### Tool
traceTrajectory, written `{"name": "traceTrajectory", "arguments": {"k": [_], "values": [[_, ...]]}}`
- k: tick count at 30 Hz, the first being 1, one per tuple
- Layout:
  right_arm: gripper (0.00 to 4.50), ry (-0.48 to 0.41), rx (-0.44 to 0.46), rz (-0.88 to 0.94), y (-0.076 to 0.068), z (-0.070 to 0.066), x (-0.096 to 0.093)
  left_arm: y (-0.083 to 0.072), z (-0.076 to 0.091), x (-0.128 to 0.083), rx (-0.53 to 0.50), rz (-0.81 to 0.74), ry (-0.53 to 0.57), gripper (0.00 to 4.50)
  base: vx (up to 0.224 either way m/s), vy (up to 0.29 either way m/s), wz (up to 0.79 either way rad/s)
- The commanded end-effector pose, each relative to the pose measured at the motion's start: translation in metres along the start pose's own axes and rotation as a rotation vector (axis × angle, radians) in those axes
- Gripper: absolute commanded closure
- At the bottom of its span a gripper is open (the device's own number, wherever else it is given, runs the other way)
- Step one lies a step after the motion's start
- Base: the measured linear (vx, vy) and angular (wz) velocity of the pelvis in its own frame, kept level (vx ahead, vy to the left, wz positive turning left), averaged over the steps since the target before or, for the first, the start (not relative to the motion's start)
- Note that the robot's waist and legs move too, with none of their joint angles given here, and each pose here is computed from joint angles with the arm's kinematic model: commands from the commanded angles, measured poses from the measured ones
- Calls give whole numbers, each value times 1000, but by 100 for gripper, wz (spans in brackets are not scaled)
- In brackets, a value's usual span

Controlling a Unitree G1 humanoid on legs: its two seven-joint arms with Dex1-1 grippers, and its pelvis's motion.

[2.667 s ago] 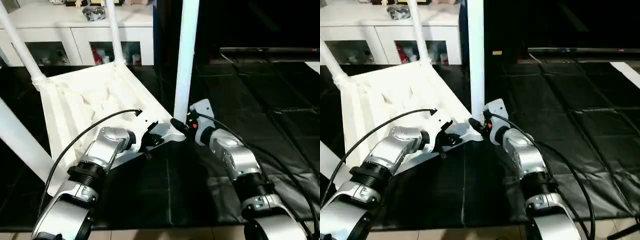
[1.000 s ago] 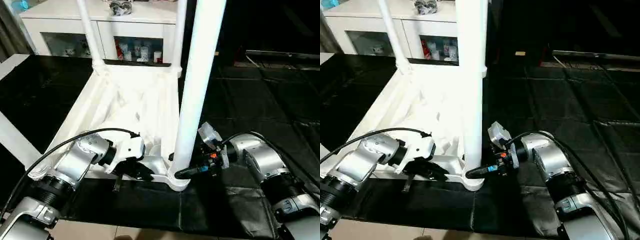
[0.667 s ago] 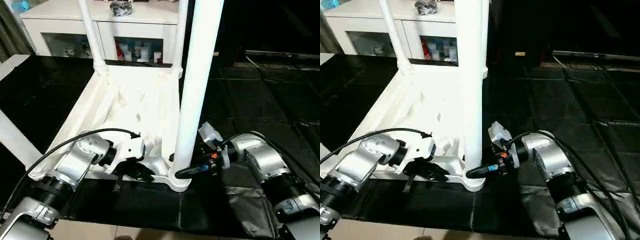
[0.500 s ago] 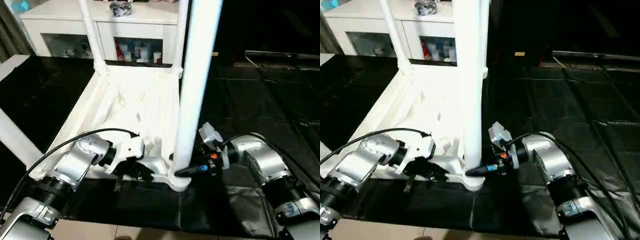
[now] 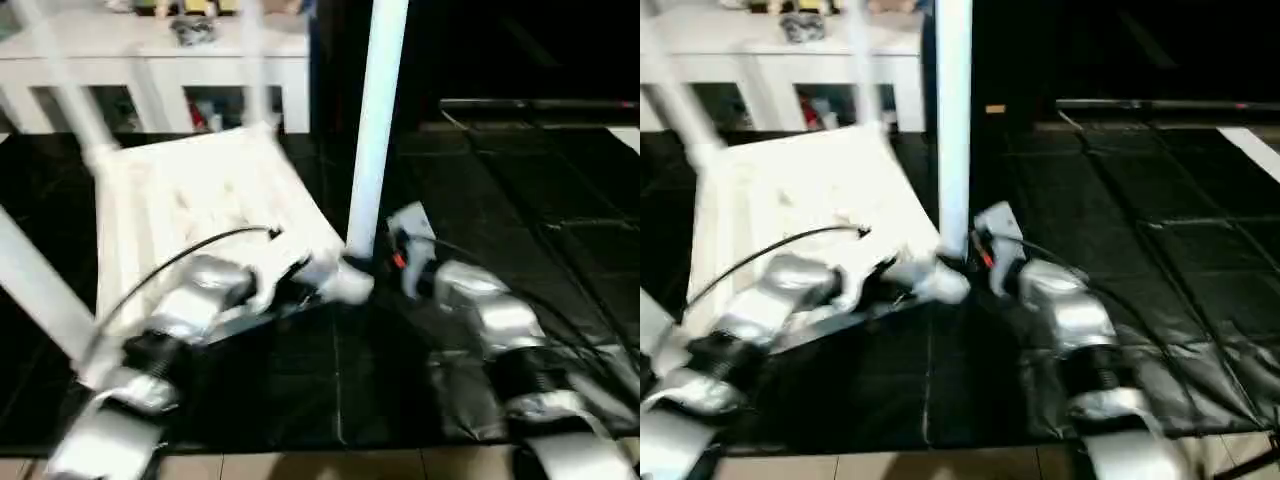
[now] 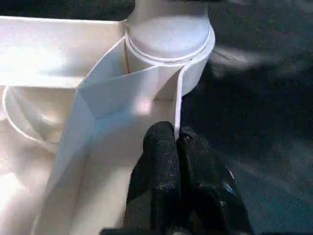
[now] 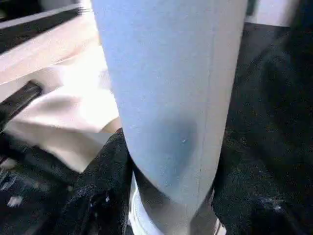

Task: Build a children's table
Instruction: Rotate leg to tighten

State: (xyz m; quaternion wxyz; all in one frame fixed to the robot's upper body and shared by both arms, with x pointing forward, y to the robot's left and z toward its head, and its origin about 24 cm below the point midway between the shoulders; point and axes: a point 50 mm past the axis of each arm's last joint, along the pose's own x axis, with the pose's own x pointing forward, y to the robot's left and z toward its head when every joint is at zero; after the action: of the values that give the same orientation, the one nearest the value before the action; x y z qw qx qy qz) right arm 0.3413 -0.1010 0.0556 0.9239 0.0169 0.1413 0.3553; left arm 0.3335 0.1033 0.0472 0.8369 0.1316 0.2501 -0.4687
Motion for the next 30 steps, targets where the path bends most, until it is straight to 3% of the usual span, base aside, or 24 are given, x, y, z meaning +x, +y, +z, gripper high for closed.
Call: {"name": "traceTrajectory", "arguments": {"k": [1, 2, 3, 4, 11, 16, 20, 22, 25, 30], "values": [[255, 64, 37, 169, 46, -13, 24, -9, 25, 13, 24, 8, -74, 450, 0, 0, 0], [255, 56, 18, 188, 49, -13, 25, -10, 24, 12, 25, 5, -77, 450, 0, 0, 0], [200, 49, 3, 204, 52, -12, 25, -10, 24, 12, 26, 4, -78, 450, 0, 0, 0], [186, 29, 20, 221, 55, -12, 26, -11, 22, 9, 39, -12, -79, 450, 0, 0, 0], [138, -16, 24, 243, 53, -8, 19, -7, 15, 0, 41, -16, -78, 450, 0, 0, 0], [88, -31, -23, 284, 35, -7, 1, -6, 10, -10, 86, -76, -84, 450, 0, 0, 0], [50, -19, -55, 319, 28, -8, -7, -8, 9, -14, 117, -126, -89, 450, 0, 0, 0], [42, -2, -112, 440, 16, -3, -26, -16, 6, -24, 191, -265, -74, 450, 0, 0, 0], [6, 9, -131, 495, 12, -1, -34, -18, 4, -28, 225, -317, -57, 450, 0, 0, 0], [1, 103, -199, 659, 2, 0, -54, -23, -4, -39, 281, -427, -24, 450, 0, 0, 0]]}}
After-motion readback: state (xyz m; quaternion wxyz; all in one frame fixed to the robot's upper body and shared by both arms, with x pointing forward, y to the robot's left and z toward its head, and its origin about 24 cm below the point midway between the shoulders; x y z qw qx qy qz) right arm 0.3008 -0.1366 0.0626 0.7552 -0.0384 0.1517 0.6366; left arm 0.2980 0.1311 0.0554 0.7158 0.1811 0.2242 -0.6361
